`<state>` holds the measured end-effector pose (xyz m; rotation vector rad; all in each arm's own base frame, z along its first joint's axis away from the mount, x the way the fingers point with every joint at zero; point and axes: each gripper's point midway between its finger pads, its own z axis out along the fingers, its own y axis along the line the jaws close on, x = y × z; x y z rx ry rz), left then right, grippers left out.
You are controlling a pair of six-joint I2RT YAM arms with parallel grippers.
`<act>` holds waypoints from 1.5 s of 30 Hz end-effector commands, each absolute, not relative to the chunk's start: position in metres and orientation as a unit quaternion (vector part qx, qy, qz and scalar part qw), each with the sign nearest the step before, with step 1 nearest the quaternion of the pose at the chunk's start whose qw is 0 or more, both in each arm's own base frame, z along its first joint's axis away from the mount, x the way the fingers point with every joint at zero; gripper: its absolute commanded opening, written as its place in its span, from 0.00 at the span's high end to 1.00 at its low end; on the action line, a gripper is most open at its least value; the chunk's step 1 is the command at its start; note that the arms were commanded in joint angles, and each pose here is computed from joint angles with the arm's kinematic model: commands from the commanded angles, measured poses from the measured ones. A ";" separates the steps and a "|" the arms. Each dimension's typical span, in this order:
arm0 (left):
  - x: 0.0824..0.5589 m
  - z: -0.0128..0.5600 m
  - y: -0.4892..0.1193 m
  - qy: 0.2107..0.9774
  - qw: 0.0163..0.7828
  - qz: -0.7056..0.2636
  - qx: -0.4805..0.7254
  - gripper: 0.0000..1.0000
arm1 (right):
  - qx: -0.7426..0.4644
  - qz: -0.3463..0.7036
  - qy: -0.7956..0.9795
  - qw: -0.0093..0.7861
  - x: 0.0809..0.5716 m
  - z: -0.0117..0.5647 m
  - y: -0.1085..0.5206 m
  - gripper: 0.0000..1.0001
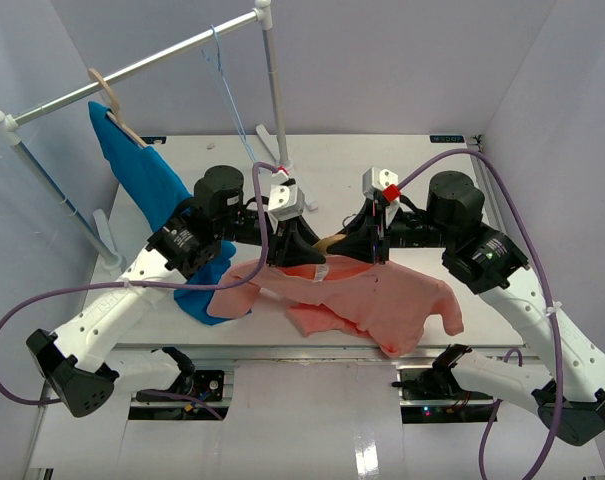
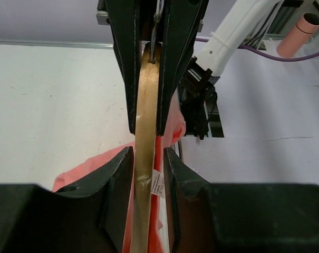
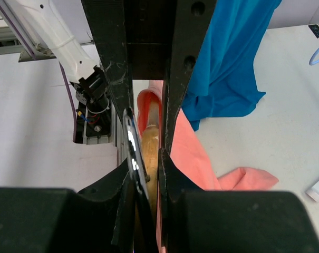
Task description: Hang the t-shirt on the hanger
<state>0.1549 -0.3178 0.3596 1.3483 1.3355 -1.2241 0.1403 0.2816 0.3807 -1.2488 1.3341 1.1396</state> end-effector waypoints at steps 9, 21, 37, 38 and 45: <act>0.141 0.388 -0.322 0.512 0.414 -0.533 0.531 1.00 | -0.500 0.463 0.520 0.515 0.146 0.399 0.283 0.82; 0.161 0.390 -0.302 0.571 0.467 -0.460 0.495 1.00 | -0.484 0.379 0.576 0.539 0.163 0.382 0.258 0.34; 0.143 0.395 -0.283 0.558 0.484 -0.446 0.505 1.00 | -0.519 0.351 0.586 0.514 0.166 0.350 0.256 0.49; 0.144 0.395 -0.281 0.560 0.489 -0.441 0.502 1.00 | -0.517 0.349 0.590 0.513 0.168 0.348 0.256 0.54; 0.142 0.403 -0.269 0.561 0.511 -0.422 0.496 1.00 | -0.500 0.331 0.601 0.529 0.171 0.345 0.245 0.62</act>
